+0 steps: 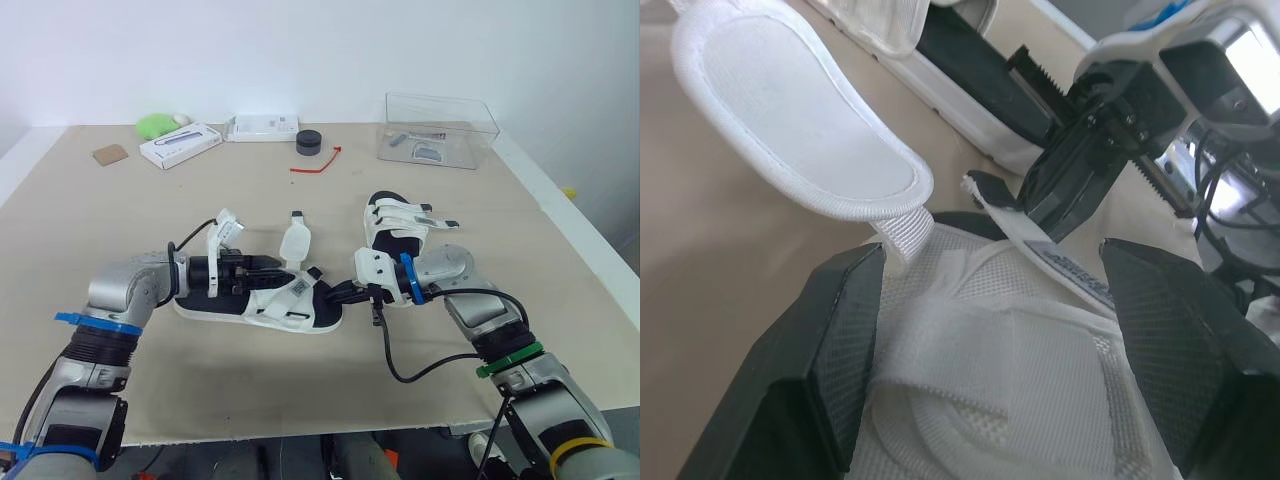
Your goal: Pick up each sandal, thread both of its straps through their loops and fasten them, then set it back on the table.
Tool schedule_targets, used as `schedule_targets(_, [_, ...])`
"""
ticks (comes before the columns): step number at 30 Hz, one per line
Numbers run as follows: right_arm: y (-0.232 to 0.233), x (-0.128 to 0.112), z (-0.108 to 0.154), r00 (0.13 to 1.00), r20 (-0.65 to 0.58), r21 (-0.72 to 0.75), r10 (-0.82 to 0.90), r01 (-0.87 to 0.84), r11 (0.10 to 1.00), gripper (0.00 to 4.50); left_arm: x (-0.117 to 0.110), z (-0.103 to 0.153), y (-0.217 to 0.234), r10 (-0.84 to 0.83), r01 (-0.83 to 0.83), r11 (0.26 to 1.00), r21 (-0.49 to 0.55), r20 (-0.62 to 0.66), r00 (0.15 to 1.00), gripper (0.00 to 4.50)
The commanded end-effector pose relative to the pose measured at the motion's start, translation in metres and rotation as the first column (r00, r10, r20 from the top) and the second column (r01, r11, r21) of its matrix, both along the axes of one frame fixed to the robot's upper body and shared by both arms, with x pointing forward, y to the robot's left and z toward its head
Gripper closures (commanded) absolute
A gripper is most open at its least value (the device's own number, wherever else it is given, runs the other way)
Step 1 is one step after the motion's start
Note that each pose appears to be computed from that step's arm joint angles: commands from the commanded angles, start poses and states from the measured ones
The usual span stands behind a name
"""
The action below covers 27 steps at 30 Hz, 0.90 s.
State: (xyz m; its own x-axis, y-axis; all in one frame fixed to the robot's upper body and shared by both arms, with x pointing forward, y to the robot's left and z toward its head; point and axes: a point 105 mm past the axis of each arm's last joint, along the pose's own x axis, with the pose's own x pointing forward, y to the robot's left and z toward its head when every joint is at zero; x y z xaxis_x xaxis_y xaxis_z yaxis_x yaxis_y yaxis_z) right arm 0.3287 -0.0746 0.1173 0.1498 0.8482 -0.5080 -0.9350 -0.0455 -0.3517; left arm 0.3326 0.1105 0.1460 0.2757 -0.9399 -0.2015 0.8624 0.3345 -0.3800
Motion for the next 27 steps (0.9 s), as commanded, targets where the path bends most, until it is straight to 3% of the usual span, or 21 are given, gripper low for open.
schedule_targets(1, [-0.015, 0.001, -0.017, 0.998, -0.034, -0.074, -0.057, 0.054, 0.996, 4.5, 0.001, 0.013, -0.005, -0.042, 0.042, 0.999, 0.005, 0.06, 0.997, 0.99])
schedule_targets(10, [-0.016, 0.001, -0.017, 0.997, -0.035, -0.075, -0.063, 0.06, 0.995, 4.5, -0.008, 0.036, 0.0, -0.113, 0.116, 0.993, -0.013, 0.11, 0.987, 0.99])
schedule_targets(15, [-0.015, 0.002, -0.016, 0.997, -0.034, -0.072, -0.063, 0.06, 0.996, 4.5, 0.001, 0.034, 0.009, -0.066, 0.049, 0.996, 0.08, 0.234, 0.97, 0.99])
schedule_targets(19, [-0.014, 0.002, -0.016, 0.998, -0.034, -0.072, -0.06, 0.057, 0.996, 4.5, 0.005, 0.044, 0.013, -0.007, -0.002, 0.999, 0.033, 0.283, 0.959, 0.99])
schedule_targets(22, [-0.014, 0.002, -0.017, 0.998, -0.033, -0.077, -0.054, 0.052, 0.996, 4.5, -0.001, 0.052, 0.006, -0.031, 0.03, 1.0, 0.006, 0.271, 0.962, 0.13])
schedule_targets(27, [-0.013, 0.002, -0.017, 0.998, -0.029, -0.079, -0.048, 0.045, 0.996, 4.5, -0.012, 0.045, -0.008, -0.1, 0.096, 0.995, 0.029, 0.203, 0.974, 0.05])
